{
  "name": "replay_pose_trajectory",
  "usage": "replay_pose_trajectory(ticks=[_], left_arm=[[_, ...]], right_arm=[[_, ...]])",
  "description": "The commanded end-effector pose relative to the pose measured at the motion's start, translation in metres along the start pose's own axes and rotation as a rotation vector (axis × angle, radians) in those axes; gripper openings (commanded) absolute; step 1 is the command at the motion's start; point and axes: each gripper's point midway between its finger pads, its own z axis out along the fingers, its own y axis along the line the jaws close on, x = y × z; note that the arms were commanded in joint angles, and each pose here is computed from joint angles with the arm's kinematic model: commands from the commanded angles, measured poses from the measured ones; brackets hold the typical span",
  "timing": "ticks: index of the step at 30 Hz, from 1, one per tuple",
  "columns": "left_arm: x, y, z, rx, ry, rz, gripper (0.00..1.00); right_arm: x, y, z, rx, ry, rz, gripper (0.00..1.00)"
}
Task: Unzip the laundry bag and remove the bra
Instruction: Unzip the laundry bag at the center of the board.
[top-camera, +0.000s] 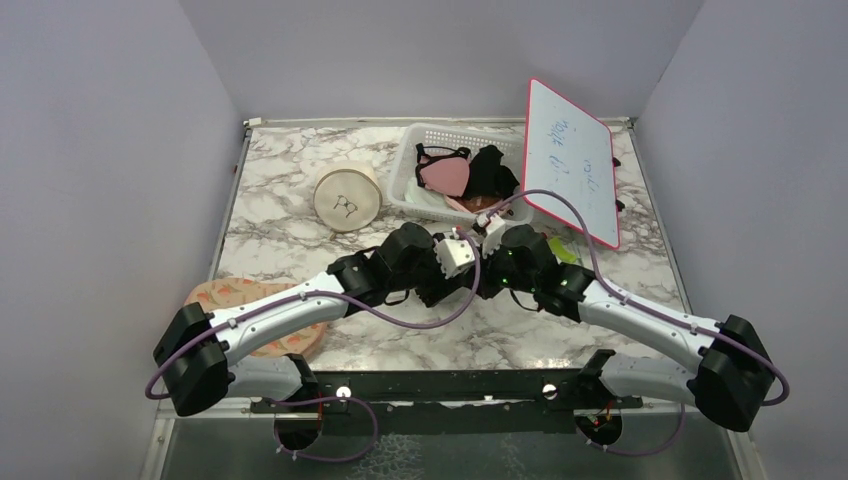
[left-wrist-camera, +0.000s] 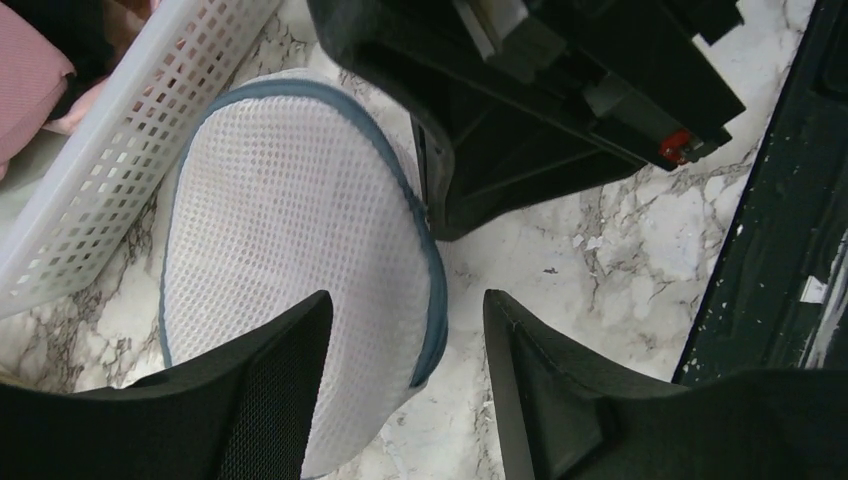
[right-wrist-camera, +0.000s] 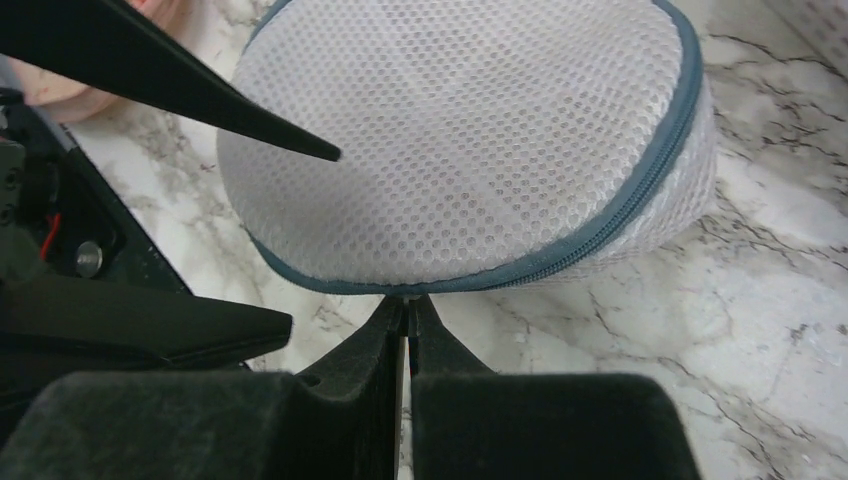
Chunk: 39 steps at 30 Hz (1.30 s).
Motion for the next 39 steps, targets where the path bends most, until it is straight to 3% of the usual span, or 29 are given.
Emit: replay_pose_trajectory(ticks=[1,9,18,24,31,39], left_arm=[[-0.019,-0.012,0.004,0.069,-0.062,-0.036,0.51],[-0.005,0.002,0.008,-0.006,-0.002,-0.021,0.36],[-0.005,0.009,0.004,-0.048,-0.001,-0.011,0.06],[-0.005,0.010,-0.003,-0.054,-0.014,0.013,0.00],[-0.006,0.007,-0.006,-0.041,-0.027,0.023,0.00],[-0.007,0.007,-0.009,-0.043,-0.036,0.027,0.00]], right_arm=[[-0.012,0.027,0.000,-0.150,-0.009,-0.042,0.01],[-0.017,0.037,0.000,-0.202,-0.017,-0.055,0.01],[-0.014,0.023,-0.001,-0.123,-0.014,-0.040,0.01],[-0.009,-0.003,-0.002,0.023,-0.009,-0.012,0.01],[-0.017,-0.031,-0.001,0.164,-0.004,-0.006,0.01],[-0.031,-0.074,-0.003,0.215,-0.026,0.060,0.01]])
